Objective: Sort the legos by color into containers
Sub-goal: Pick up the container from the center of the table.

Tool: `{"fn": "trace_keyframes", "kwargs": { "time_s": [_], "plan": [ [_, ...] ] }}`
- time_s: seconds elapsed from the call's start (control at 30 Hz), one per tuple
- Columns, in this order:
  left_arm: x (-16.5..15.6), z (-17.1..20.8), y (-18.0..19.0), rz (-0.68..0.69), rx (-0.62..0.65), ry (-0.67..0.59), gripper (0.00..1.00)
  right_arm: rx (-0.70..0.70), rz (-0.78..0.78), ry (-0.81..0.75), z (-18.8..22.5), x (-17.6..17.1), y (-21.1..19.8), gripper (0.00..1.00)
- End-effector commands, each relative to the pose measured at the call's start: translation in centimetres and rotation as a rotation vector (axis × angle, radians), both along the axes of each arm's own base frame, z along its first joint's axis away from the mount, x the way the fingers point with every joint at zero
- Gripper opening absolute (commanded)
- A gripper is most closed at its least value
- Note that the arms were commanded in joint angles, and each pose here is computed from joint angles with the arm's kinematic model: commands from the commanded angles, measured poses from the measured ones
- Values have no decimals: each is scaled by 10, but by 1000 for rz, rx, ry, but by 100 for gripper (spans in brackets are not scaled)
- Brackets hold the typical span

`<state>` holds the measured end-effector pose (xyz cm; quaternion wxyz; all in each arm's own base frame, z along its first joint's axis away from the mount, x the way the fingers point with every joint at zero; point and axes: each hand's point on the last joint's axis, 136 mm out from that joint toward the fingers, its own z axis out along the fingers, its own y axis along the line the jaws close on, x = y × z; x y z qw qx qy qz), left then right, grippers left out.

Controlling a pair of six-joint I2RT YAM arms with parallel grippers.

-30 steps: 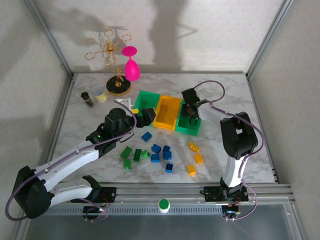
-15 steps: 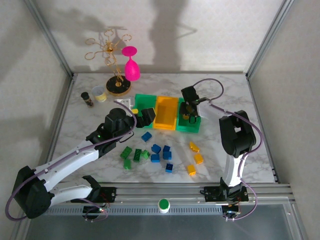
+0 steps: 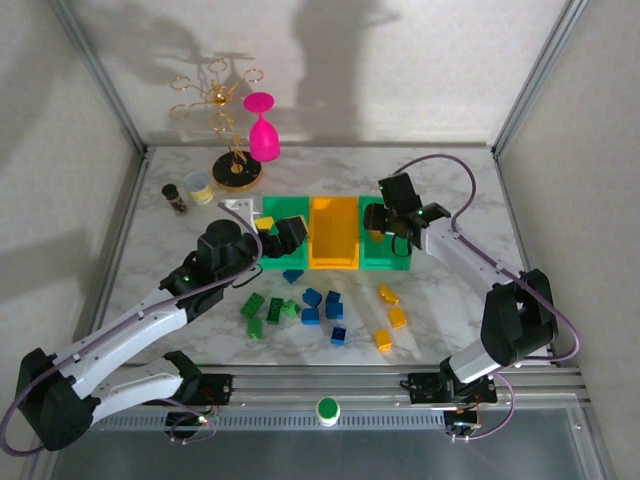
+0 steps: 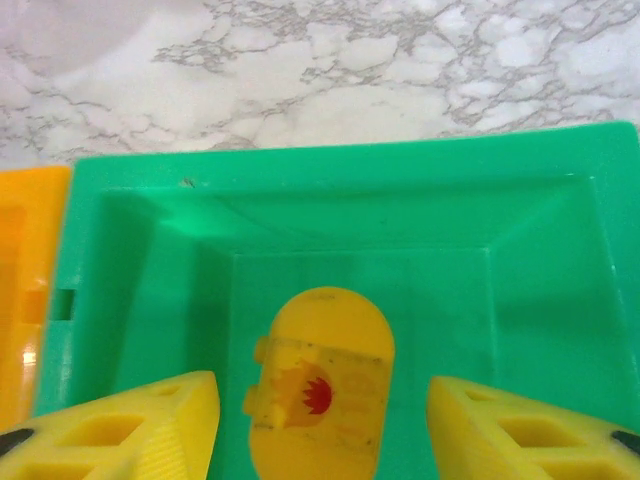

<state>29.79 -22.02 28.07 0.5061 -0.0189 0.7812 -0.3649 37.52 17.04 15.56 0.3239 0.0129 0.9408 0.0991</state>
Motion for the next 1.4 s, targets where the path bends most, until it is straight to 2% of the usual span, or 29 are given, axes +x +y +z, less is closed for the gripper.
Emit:
{"fn": "trace_keyframes", "kwargs": {
  "time_s": [0.0, 0.23, 0.37, 0.63, 0.8, 0.93, 1.0, 1.2, 1.37],
  "plan": [
    [-5, -12, 2, -2, 39, 22, 99, 24, -9, 14, -14, 3, 6, 64],
    [-1, -19, 0, 3, 39, 34, 99, -3, -20, 3, -39, 43, 21, 63],
    [0, -27, 1, 13, 61, 56, 99, 33, -4, -11, -31, 49, 30, 63],
    [13, -68, 20, 115, 200, 161, 99, 61, 2, -20, -8, 29, 24, 65],
    [24, -103, 42, 223, 384, 261, 98, 37, -23, 14, -4, 3, 6, 69],
    [35, -119, 57, 293, 490, 332, 92, 51, -43, 54, -5, -25, -5, 72],
    [41, -124, 52, 278, 511, 343, 90, 54, -59, 65, -4, -38, -12, 74],
    [62, -154, 39, 247, 605, 431, 70, 66, -80, 90, -2, -69, -26, 77],
    [67, -172, 39, 252, 666, 472, 60, 49, -87, 121, -6, -88, -35, 78]
  ]
}}
